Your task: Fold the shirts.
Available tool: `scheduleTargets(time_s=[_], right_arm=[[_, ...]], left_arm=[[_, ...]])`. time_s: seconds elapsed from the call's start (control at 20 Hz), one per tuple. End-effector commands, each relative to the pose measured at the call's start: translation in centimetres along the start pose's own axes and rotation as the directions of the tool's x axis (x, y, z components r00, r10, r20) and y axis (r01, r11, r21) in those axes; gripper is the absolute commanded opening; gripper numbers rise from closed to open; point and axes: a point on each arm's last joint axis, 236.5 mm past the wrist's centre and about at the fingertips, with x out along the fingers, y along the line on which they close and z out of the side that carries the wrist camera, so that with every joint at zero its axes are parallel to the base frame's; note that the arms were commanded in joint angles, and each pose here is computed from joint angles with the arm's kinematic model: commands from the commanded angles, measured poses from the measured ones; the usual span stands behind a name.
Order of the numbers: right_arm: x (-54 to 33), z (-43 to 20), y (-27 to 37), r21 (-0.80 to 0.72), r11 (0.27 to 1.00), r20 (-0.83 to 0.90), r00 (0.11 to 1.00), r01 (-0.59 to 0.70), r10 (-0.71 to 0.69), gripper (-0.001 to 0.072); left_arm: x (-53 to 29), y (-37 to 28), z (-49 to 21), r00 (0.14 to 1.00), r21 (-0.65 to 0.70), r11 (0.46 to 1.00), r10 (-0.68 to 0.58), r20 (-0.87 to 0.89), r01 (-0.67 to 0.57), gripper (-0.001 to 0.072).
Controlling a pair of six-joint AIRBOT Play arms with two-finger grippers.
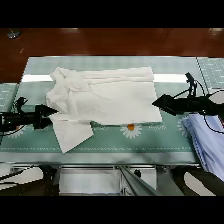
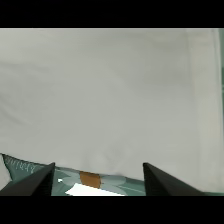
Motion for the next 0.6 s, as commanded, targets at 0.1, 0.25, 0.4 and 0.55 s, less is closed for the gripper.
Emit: scheduleTargets(time_s=[0.1, 0.25, 0.4, 0.55], right_arm=[[-1.9, 2.7, -4.0, 0.116, 0.991, 0.1, 0.992, 0.063, -0.075, 0.0621], [-4.6, 1.5, -11.7, 0.275, 0.924, 0.045, 0.956, 0.267, -0.29, 0.0621], [-2.9, -2.5, -12.3, 0.279, 0.913, -0.143, 0.953, 0.297, -0.267, 0.0621], [0.3, -4.5, -11.3, 0.259, 0.924, -0.26, 0.942, 0.282, -0.215, 0.0621]], left_arm=[[0.0, -1.0, -0.8, 0.998, 0.095, 0.995, -0.029, -0.053, 0.034, 0.0023], [-0.6, -1.9, -0.4, 0.997, 0.119, 0.992, -0.042, -0.058, 0.048, 0.0023], [-0.7, -2.1, 0.0, 0.998, 0.122, 0.991, -0.045, -0.047, 0.051, 0.0023], [-0.7, -2.1, 0.0, 0.998, 0.122, 0.991, -0.046, -0.047, 0.051, 0.0023]])
